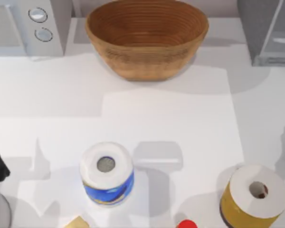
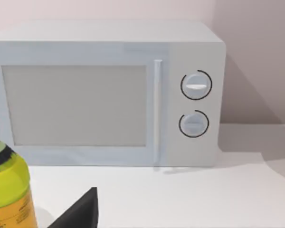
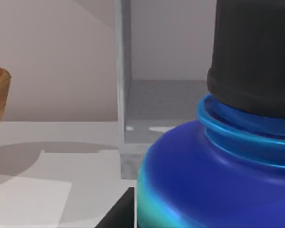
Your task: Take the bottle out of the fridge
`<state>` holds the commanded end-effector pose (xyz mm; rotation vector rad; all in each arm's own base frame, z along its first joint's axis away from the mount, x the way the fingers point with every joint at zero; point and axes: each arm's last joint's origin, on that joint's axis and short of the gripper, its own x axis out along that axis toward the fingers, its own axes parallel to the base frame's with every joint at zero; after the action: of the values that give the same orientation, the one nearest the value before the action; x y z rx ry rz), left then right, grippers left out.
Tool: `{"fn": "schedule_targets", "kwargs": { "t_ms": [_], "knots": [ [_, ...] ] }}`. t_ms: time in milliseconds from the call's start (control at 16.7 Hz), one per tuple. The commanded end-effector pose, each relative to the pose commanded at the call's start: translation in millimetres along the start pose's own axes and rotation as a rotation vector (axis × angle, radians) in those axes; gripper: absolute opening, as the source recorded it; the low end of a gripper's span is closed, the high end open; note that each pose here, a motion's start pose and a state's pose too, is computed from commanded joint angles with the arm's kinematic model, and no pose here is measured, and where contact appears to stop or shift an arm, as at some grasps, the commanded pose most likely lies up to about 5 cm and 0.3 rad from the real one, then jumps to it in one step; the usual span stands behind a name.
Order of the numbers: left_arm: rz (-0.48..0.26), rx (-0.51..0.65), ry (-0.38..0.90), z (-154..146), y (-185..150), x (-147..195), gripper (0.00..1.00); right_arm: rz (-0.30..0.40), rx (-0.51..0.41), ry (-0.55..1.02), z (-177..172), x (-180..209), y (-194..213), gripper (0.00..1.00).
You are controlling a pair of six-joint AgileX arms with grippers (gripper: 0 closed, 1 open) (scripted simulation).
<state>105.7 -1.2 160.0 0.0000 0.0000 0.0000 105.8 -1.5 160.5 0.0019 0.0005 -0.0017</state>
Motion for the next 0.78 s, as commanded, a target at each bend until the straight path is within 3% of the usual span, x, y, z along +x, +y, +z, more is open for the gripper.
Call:
{"fn": "schedule_targets", "kwargs": {
  "t_ms": [420, 780],
  "knots": [
    [0.000, 0.000, 0.000, 0, 0, 0, 1.00, 0.097, -0.014, -0.116, 45, 15, 21, 0.00],
    [0.000, 0.000, 0.000, 0, 0, 0, 1.00, 0.184, 0.029, -0.193, 67, 68, 79, 0.00]
  ]
}}
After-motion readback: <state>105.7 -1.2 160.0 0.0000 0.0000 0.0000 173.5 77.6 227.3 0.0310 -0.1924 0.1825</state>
